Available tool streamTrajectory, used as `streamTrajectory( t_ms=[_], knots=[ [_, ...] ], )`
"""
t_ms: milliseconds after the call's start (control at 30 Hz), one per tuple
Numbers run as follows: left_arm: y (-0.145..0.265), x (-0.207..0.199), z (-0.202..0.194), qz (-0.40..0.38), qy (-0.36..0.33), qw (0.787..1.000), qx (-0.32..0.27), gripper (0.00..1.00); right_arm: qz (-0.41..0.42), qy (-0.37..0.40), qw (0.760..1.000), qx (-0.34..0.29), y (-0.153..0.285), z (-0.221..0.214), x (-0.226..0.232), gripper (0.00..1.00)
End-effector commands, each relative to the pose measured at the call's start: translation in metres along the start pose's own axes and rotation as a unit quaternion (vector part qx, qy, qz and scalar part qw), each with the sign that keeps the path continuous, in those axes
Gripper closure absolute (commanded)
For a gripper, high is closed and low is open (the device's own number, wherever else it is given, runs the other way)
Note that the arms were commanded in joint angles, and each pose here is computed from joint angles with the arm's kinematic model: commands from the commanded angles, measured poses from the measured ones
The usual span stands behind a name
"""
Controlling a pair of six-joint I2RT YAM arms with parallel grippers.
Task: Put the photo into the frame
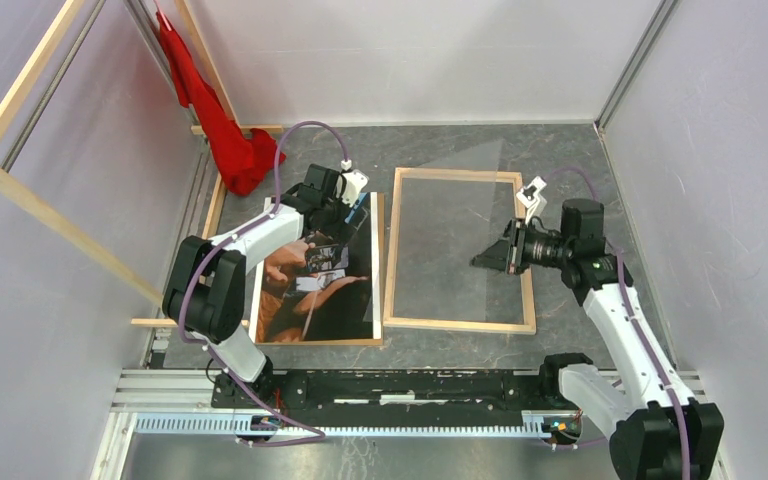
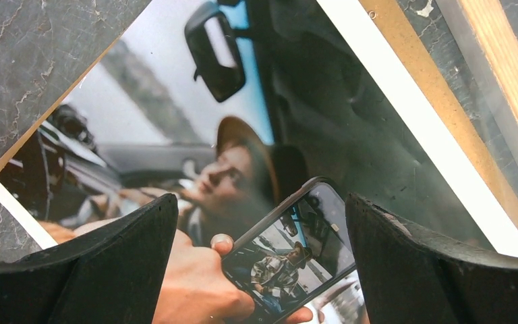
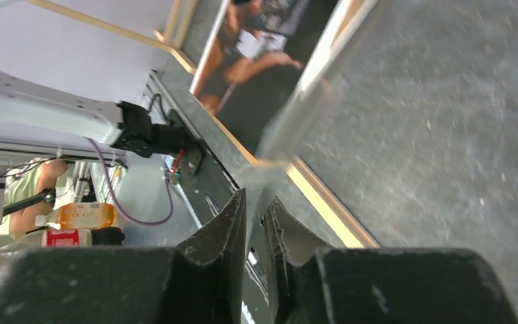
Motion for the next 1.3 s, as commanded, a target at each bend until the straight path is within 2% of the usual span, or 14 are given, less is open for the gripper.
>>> streamTrajectory(
  t_ms=[0,100,200,367,500,767,1067,1267],
  knots=[
    [0.015,0.008,0.019,0.01,-0.002,0.999,-0.037,0.0,-0.079,-0.016,0.997,0.016,0.007,-0.032,-0.021,0.78],
    [0.014,0.007,0.02,0.006,-0.002,0.999,-0.038,0.0,-0.131,-0.047,0.99,0.018,0.008,-0.052,-0.043,0.66],
    [0.013,0.006,0.02,0.002,-0.005,0.999,-0.039,0.0,-0.185,-0.072,0.98,0.009,0.007,-0.062,-0.061,0.48],
    [0.011,0.002,0.018,-0.002,-0.014,0.999,-0.034,0.0,-0.212,-0.08,0.974,-0.007,0.0,-0.056,-0.075,0.32],
    [0.01,0.001,0.015,0.0,-0.02,0.999,-0.029,0.0,-0.256,-0.097,0.962,-0.009,-0.005,-0.054,-0.092,0.23],
    [0.002,-0.003,0.005,0.005,-0.03,0.999,-0.02,0.0,-0.24,-0.144,0.96,-0.033,-0.021,-0.065,-0.117,0.22],
    [-0.012,-0.022,-0.005,-0.013,-0.039,0.999,-0.021,0.0,-0.207,-0.208,0.956,-0.024,-0.035,-0.082,-0.137,0.33],
    [-0.019,-0.024,-0.006,-0.013,-0.041,0.999,-0.014,0.0,-0.183,-0.238,0.953,-0.035,-0.04,-0.093,-0.146,0.35]
  ],
)
Point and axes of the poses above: each gripper's point midway between its finger pads, its own y axis back along the fingers, its own x axis along the line the jaws close on, z = x × y, the point moved 10 cm from there along y, back along the fingers, and after that the axes turned 12 degrees about -y, right-handed, at the moved point
